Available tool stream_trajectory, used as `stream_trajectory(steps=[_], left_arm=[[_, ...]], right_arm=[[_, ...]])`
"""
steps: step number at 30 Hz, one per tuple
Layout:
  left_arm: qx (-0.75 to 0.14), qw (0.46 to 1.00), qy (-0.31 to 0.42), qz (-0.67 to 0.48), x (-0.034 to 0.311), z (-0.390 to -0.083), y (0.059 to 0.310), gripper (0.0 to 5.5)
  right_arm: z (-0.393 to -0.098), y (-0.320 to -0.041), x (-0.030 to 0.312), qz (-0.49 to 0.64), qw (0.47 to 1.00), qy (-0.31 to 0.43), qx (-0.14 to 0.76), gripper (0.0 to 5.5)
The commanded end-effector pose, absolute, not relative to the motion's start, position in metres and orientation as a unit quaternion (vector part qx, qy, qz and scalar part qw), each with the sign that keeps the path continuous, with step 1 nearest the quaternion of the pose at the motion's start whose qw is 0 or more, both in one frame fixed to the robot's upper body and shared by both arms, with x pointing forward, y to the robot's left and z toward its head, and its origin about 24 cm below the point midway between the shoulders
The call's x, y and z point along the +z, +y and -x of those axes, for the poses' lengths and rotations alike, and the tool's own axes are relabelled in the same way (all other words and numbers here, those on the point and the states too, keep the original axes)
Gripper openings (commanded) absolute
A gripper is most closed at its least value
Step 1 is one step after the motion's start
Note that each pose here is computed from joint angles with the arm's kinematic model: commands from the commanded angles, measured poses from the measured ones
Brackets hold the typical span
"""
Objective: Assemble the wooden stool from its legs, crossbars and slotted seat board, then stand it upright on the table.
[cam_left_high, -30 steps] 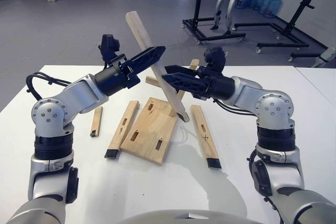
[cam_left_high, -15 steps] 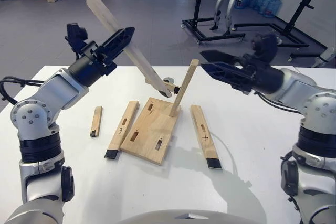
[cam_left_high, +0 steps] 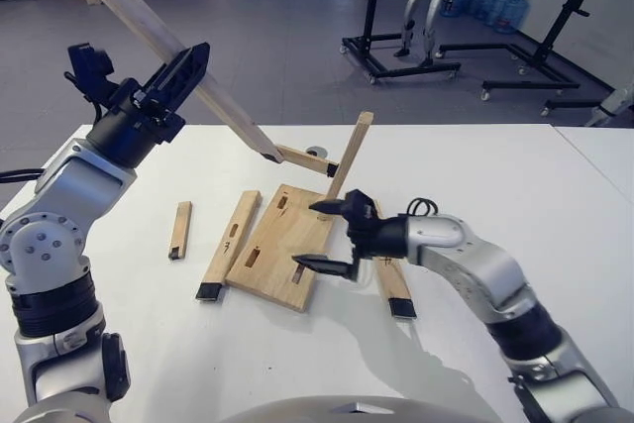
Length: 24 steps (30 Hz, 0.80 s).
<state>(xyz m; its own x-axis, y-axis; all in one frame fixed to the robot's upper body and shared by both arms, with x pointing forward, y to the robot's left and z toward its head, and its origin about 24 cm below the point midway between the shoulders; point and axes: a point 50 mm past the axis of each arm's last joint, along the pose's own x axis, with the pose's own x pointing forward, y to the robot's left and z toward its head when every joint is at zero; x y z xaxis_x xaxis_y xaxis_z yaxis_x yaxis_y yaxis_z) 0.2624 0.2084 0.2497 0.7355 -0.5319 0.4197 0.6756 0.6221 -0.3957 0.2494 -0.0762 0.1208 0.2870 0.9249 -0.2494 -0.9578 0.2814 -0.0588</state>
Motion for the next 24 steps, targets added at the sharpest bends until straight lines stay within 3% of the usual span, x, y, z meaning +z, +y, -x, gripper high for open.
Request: stream_trajectory(steps=[1, 3, 8, 15, 24], left_arm=[[-0.307, 0.891, -0.142, 0.302, 0.247, -0.269, 0.217, 2.02], [-0.306, 0.891, -0.140, 0.305, 0.246, -0.271, 0.215, 2.02], [-0.304, 0.889, -0.137, 0.312, 0.243, -0.272, 0.213, 2.02], [-0.302, 0.891, -0.130, 0.315, 0.236, -0.272, 0.209, 2.02], [-0.301, 0.896, -0.122, 0.303, 0.231, -0.272, 0.205, 2.02]], right_arm=[[-0.261, -0.042, 0.125, 0.192, 0.780, 0.028, 0.595, 5.40], [-0.259, -0.030, 0.115, 0.238, 0.757, 0.021, 0.609, 5.40], [-0.257, -0.028, 0.091, 0.346, 0.687, 0.019, 0.639, 5.40], [-0.261, -0.017, 0.078, 0.399, 0.643, 0.033, 0.652, 5.40], [-0.250, -0.062, 0.052, 0.473, 0.568, 0.118, 0.663, 5.40]])
